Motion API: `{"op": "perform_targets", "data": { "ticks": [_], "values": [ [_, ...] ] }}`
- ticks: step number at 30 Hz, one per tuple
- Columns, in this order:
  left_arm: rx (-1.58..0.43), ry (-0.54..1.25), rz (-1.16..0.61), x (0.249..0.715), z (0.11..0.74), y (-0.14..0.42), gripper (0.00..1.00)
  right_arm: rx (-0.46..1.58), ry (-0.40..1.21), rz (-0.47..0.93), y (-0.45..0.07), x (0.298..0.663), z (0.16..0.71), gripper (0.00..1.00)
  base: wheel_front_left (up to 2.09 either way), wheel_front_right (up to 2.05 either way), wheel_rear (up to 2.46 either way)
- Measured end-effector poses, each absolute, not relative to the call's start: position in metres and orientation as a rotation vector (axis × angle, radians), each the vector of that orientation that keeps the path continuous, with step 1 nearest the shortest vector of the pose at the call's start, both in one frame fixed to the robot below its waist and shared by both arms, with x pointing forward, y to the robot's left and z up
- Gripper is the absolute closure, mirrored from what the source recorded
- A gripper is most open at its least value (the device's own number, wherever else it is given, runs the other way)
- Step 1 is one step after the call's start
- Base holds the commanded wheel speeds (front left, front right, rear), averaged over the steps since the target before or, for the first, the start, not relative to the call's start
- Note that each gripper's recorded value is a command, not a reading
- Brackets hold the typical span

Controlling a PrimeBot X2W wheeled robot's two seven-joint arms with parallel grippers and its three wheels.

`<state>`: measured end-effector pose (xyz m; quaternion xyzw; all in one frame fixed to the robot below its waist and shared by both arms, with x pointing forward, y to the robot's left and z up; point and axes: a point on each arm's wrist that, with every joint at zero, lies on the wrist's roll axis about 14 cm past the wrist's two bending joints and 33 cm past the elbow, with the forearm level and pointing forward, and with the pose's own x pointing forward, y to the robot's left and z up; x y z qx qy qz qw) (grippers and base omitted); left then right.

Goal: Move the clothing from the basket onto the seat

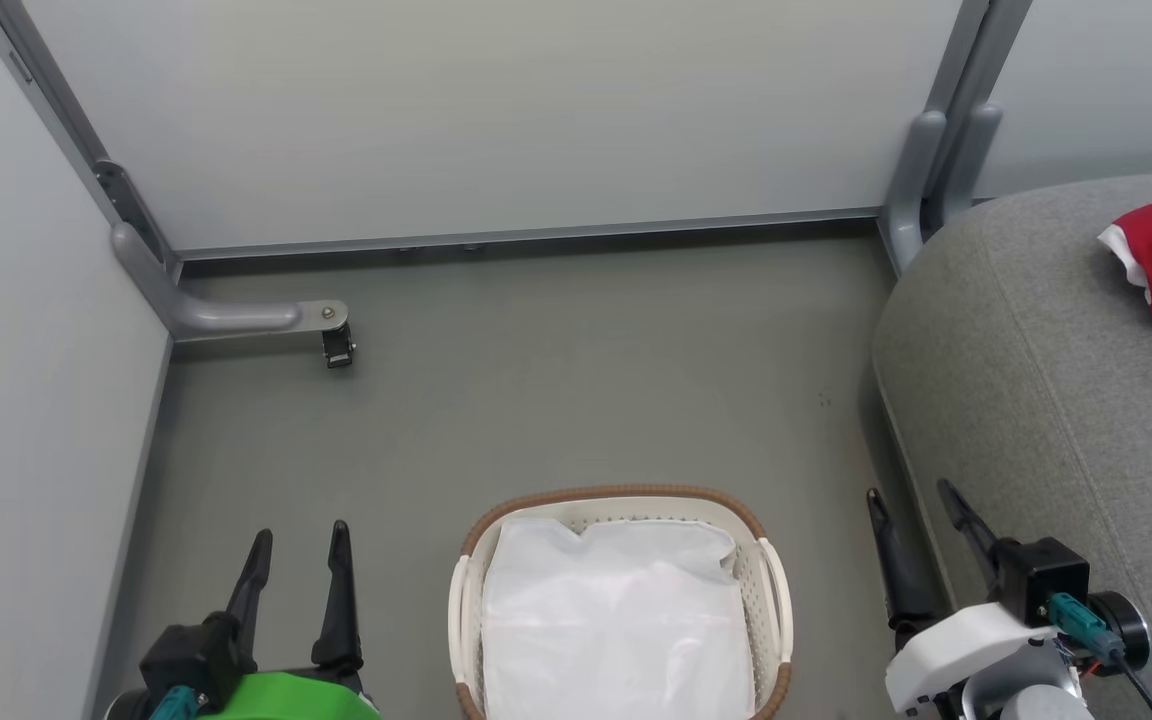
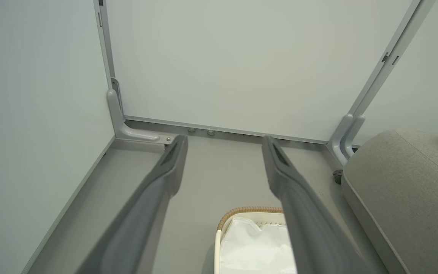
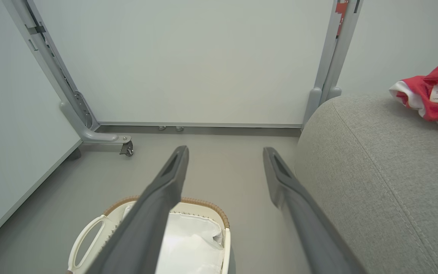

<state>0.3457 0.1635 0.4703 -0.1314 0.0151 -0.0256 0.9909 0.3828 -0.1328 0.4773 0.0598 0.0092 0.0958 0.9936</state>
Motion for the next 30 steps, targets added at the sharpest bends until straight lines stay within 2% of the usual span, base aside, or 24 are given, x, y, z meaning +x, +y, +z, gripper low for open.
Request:
{"op": "perform_targets", "data": {
  "ticks": [21,22,30],
  "values": [
    [-0.279,0.058,-0.051,0.342,0.462,0.162,0.0,0.123,-0.001,0.191,-0.133,0.382,0.484,0.0,0.0,0.0,0.0],
    [-0.28,0.055,-0.05,0.342,0.462,0.162,1.0,0.123,0.001,0.19,-0.133,0.382,0.483,1.0,0.0,0.0,0.0],
    [-0.331,0.112,-0.026,0.338,0.447,0.164,1.0,0.183,0.08,0.163,-0.137,0.374,0.462,1.0,0.0,0.0,0.0]
  ]
}}
